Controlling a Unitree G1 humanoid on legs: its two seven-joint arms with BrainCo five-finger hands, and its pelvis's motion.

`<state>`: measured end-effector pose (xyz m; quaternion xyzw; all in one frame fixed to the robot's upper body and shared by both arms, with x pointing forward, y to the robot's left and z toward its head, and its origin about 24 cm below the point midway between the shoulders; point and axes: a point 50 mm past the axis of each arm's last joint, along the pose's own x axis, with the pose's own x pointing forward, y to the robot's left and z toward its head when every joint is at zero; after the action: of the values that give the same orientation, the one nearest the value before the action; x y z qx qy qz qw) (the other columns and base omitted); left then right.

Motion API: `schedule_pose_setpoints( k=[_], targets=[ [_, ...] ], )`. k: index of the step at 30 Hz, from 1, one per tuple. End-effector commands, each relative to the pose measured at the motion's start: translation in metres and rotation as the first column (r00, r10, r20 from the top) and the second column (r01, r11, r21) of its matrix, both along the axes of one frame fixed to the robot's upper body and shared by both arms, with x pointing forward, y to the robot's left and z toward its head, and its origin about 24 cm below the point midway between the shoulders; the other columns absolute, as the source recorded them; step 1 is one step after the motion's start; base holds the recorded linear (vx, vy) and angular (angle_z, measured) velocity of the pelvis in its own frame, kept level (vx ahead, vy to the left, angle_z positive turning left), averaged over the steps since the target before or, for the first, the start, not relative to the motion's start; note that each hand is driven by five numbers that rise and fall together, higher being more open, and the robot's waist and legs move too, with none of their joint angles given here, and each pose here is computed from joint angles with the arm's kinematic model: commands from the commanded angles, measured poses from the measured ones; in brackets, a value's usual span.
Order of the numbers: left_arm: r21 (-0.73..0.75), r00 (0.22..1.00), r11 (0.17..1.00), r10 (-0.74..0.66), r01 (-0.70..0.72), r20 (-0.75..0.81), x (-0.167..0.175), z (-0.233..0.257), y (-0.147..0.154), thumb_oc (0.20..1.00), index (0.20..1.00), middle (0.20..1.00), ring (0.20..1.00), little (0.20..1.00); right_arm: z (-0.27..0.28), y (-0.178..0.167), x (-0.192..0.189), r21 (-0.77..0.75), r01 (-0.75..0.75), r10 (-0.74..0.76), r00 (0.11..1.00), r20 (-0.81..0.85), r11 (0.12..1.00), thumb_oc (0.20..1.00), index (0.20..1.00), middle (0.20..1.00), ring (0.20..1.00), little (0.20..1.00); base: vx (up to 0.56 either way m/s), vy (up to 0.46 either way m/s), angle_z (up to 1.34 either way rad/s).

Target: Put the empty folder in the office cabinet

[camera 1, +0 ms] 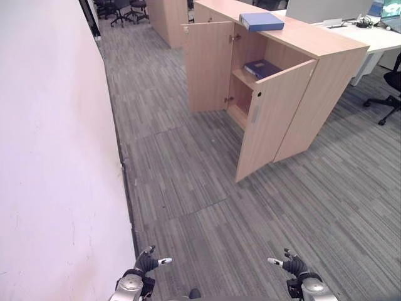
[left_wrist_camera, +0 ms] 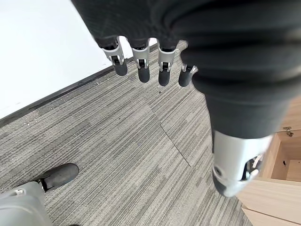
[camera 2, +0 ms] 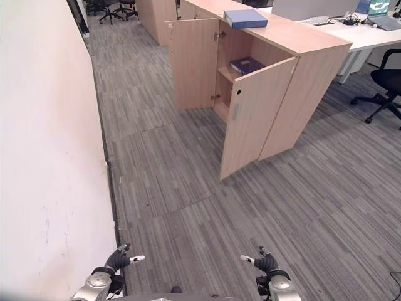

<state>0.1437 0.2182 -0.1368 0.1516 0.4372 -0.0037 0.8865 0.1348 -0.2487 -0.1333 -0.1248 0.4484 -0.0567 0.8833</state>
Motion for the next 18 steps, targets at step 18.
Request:
schedule_pose_setpoints(
  k=[18],
  targets=[
    [0.015,1.0,1.0,-0.002,0.002,0.023,0.014,0.004,0.005,1.0,1.0,1.0,1.0,1.0,-0.001,-0.008,-0.002,0.009,0.057,-0.057,0.998,-0.004,0.998,1.0,1.0,1.0,1.0,1.0,0.01,-0.042,0.0]
  ],
)
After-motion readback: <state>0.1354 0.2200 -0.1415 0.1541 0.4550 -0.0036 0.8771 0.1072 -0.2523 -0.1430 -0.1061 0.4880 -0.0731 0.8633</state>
